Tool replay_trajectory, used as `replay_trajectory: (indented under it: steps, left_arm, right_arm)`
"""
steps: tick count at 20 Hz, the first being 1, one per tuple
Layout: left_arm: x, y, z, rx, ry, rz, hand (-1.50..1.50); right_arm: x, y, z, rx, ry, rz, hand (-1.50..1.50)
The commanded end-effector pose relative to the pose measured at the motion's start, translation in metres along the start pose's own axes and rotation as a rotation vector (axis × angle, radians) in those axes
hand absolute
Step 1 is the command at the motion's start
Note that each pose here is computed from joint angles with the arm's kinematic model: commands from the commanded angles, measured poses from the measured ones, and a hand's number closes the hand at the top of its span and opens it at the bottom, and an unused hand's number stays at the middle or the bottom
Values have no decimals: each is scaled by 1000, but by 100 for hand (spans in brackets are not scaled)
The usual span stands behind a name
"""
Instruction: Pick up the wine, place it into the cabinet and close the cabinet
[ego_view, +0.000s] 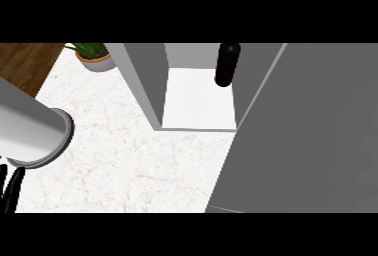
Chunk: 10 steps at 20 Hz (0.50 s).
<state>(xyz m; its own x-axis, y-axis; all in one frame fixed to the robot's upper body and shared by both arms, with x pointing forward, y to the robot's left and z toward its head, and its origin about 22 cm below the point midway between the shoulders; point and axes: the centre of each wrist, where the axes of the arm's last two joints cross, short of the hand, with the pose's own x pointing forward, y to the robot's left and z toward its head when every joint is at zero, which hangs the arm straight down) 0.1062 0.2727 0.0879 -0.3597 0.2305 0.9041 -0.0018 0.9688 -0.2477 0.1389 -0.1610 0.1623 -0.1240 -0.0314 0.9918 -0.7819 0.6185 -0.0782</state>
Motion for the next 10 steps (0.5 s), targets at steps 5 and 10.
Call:
replay_trajectory:
  steps: [5,10]
  left_arm:
    - [24,31,5,-4,-23,-9,-150]
    - [38,57,1,-35,-22,-22,-150]
  right_arm:
    - [26,42,-41,-25,-84,178,150]
    - [26,55,-78,-69,-72,256,150]
